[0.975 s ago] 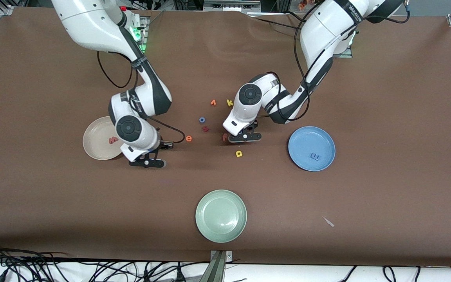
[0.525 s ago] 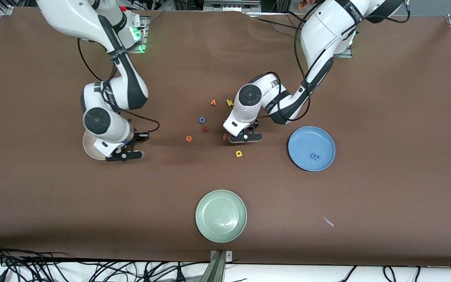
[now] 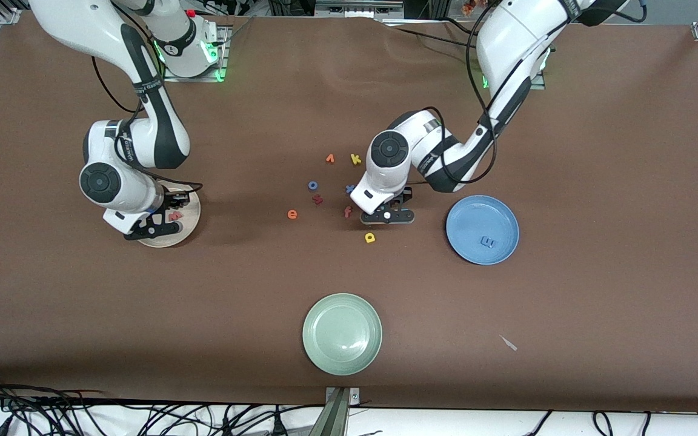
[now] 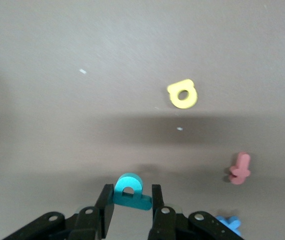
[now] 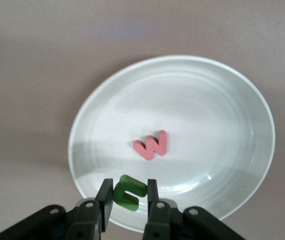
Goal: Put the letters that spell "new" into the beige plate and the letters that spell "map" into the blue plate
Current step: 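Place the p on the blue plate while the right gripper reaches orange e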
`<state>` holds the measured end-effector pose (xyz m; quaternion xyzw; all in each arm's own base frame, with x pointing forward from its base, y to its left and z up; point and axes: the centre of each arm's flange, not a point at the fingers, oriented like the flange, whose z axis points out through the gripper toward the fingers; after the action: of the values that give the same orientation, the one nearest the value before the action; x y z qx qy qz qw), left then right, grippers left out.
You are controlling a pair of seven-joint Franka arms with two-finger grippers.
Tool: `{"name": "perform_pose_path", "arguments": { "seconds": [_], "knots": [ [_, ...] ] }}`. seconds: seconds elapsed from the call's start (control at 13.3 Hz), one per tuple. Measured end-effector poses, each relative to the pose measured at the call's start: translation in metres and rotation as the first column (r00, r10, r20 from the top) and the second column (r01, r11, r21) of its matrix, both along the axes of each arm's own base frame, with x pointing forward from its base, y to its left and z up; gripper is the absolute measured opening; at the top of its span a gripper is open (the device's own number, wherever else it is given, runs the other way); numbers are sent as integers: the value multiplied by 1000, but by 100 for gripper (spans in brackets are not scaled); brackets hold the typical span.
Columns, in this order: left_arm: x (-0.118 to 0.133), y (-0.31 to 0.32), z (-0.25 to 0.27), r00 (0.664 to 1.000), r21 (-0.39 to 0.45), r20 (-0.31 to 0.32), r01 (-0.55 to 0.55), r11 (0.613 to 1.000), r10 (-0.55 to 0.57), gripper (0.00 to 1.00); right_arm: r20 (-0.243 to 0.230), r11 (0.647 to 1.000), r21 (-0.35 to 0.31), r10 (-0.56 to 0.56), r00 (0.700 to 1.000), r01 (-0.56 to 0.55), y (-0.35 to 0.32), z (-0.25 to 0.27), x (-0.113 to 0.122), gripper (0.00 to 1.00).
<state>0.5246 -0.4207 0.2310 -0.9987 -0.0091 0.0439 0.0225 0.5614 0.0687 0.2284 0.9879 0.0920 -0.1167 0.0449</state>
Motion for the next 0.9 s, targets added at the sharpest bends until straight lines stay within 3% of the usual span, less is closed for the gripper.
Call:
{"name": "perform_pose_path", "arguments": {
  "seconds": [0.22, 0.53, 0.9],
  "knots": [
    [24, 41, 20, 999, 32, -19, 50, 998, -50, 35, 11, 1000, 4, -17, 1000, 17, 3, 4, 2, 62],
    [68, 124, 30, 975, 18, -56, 214, 977, -213, 35, 48, 996, 14, -86, 995, 86, 50, 11, 4, 99],
    [76, 205, 5, 939, -11, -131, 320, 947, -319, 35, 96, 982, 52, -188, 977, 184, 152, 19, -10, 100]
  ]
}}
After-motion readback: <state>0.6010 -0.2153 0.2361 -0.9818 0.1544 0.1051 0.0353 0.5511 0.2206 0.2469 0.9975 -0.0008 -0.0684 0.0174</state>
